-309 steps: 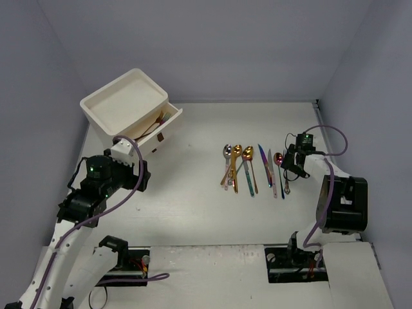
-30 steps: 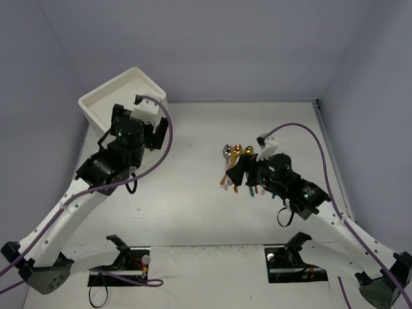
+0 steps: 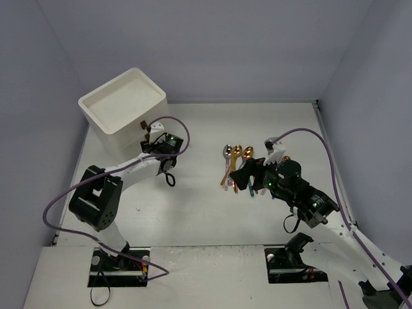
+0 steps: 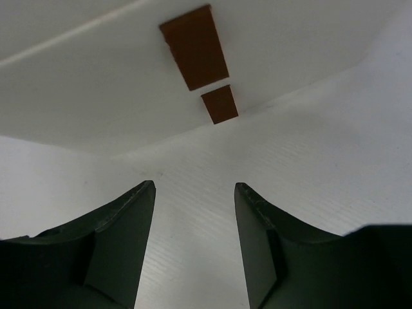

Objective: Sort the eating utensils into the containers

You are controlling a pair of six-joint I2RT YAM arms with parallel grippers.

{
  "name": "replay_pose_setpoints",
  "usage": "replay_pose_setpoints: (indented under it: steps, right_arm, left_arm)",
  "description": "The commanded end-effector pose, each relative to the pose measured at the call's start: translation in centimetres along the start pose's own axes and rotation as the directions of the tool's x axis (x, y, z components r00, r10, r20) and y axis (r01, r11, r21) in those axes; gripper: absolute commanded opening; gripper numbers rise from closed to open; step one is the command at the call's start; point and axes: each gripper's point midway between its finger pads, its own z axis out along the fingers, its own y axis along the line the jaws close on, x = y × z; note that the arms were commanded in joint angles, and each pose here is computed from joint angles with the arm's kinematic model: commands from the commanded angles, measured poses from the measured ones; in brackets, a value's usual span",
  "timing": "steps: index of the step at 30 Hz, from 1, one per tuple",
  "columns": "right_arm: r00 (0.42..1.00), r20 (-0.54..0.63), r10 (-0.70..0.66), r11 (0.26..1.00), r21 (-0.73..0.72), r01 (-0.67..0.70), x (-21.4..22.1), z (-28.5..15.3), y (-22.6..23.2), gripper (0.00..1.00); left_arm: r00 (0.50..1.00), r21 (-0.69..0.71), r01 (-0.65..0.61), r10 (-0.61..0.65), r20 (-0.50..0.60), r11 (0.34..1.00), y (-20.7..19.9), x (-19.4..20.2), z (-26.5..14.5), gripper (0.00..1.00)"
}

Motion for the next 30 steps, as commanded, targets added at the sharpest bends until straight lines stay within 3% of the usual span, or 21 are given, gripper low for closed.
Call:
replay_pose_setpoints:
  steps: [1, 9, 30]
  right_arm:
    - [0.998, 0.056, -0.012, 0.999, -0.046, 0.015, -1.5, 0.0, 1.0, 0.73]
    - [0.998, 0.055, -0.029, 0.998, -0.045, 0.032, -1.4, 0.0, 0.8, 0.74]
    - [0.999, 0.033, -0.039, 0.999, -0.032, 0.04, -0.6, 0.4, 0.2, 0.75]
  left_arm:
    - [0.991, 0.004, 0.092, -0.092, 0.097, 0.996, -1.9, -3.2, 0.7, 0.47]
    - [0.99, -0.022, 0.099, -0.096, 0.101, 0.995, -2.6, -2.7, 3.3, 0.42]
    - [0.994, -0.109, -0.075, 0.083, 0.071, 0.991, -2.5, -2.3, 5.2, 0.42]
